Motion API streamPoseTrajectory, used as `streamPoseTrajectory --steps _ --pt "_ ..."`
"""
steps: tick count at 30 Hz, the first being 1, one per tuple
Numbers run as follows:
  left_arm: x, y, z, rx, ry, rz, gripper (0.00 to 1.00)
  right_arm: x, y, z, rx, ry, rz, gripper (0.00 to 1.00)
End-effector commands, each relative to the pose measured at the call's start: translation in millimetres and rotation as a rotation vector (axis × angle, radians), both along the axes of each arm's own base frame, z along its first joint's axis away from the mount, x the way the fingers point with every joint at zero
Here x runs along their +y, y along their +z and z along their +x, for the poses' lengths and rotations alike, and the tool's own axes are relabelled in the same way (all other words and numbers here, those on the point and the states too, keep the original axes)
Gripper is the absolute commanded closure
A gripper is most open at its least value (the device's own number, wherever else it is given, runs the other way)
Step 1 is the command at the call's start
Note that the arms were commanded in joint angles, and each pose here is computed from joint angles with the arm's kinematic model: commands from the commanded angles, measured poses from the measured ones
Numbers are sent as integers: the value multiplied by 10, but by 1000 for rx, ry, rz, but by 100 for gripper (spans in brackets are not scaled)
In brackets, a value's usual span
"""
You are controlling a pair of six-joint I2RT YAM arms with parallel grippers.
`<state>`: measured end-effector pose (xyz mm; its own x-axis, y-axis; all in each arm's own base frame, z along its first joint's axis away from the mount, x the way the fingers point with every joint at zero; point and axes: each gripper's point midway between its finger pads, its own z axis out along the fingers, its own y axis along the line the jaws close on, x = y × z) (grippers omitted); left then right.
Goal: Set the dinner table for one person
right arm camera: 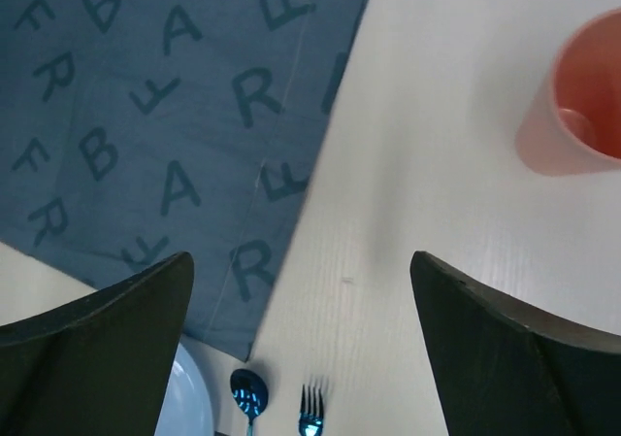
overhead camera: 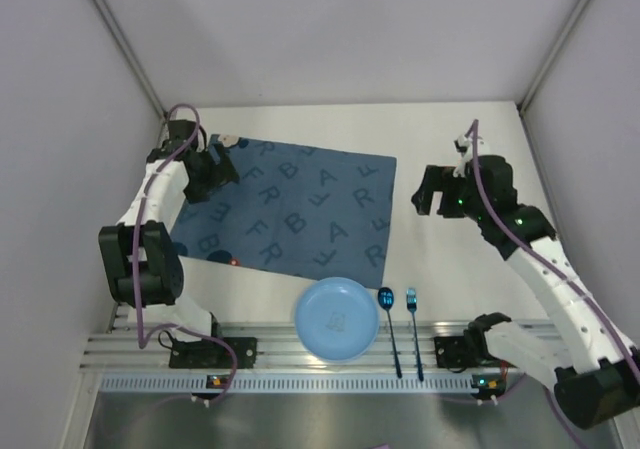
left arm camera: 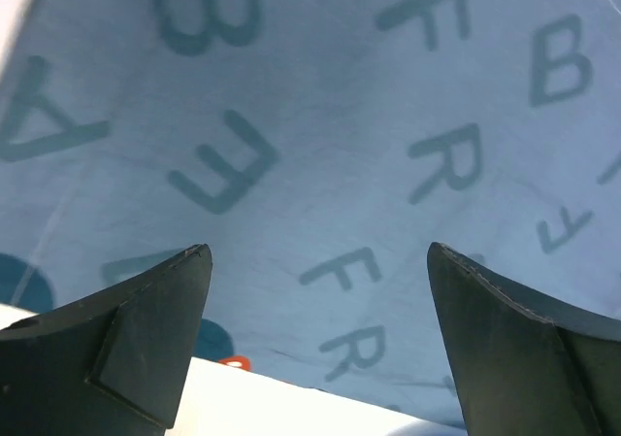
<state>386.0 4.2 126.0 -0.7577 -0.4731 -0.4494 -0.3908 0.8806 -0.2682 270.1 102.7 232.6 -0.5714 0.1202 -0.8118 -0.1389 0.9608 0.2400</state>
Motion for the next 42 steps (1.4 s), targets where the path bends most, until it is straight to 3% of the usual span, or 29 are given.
streamPoseTrajectory --steps 1,2,6,11,17,25,33,42 --pt "-246 66 33 -17 -35 -59 2 588 -91 236 64 193 145 10" --pt "-267 -6 1 4 -37 -59 2 696 -178 278 105 221 172 14" --pt "-347 -212 -84 53 -41 -79 2 1210 -808 508 361 359 258 100" --pt "-348 -234 -139 61 -57 -74 2 1421 -1419 621 530 372 265 100" --pt "-281 -300 -215 93 -59 -36 2 1474 -1792 574 618 366 231 100" --pt "-250 -378 -243 112 -49 -22 2 906 -2238 565 718 281 5 100" --pt "-261 -502 -285 133 -40 -31 2 -16 -2139 864 706 -10 -301 100" --pt "-334 -599 -187 145 -55 -70 2 -274 -1796 979 722 -91 -317 100"
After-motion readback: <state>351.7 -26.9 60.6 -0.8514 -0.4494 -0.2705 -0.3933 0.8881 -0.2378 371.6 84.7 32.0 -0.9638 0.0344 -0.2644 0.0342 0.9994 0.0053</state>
